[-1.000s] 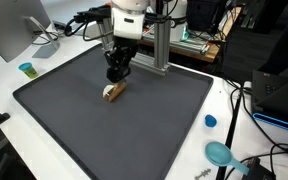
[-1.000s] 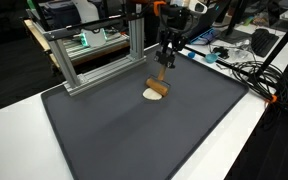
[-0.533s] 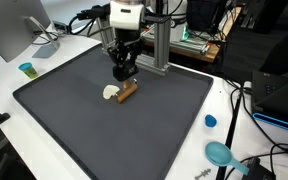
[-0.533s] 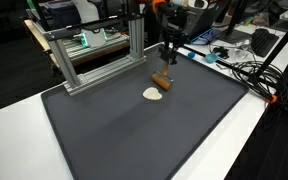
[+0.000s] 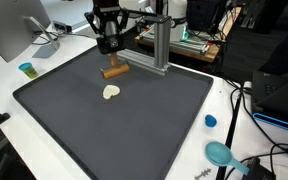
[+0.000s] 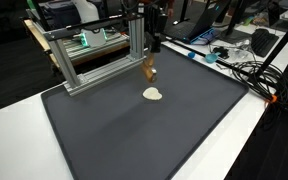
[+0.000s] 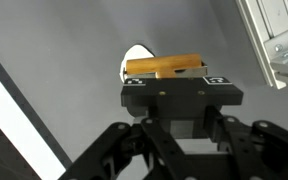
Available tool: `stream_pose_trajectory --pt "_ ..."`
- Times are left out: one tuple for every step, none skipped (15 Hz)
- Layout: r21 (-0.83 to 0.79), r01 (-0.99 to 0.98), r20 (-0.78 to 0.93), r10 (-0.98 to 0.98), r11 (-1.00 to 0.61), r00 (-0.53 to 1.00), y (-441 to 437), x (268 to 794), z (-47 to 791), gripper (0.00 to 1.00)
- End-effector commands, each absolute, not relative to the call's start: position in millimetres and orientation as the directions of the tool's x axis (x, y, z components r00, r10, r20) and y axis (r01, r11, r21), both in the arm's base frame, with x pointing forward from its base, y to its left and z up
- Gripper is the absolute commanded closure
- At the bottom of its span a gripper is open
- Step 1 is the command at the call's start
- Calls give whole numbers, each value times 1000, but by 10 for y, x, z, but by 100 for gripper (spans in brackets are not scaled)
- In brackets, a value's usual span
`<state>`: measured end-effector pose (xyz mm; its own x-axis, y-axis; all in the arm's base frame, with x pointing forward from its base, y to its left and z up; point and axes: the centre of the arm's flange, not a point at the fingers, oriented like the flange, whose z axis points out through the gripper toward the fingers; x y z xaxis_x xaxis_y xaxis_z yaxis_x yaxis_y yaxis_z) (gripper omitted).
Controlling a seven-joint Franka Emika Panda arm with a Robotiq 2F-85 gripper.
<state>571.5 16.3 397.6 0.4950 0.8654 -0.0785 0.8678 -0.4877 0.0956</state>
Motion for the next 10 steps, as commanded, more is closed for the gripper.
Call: stream_pose_trajectory --pt "95 857 -66 856 -506 513 164 5765 4027 54" --pt "95 851 -60 850 -517 523 170 5804 4053 54" --pt "94 848 -58 848 -522 528 178 5829 4051 54" --pt "91 847 -58 846 -524 530 179 5842 4034 79" --pt "87 845 -66 844 -527 533 165 5920 4023 79" --pt "76 852 -81 849 -518 523 149 5980 4015 79" --pt "75 854 -86 850 -515 520 138 6058 3997 79" --pt "76 853 -88 848 -517 522 130 6120 3974 79" --pt "75 850 -98 845 -521 526 123 6192 3949 79" --pt "73 848 -100 842 -525 530 117 6255 3936 79"
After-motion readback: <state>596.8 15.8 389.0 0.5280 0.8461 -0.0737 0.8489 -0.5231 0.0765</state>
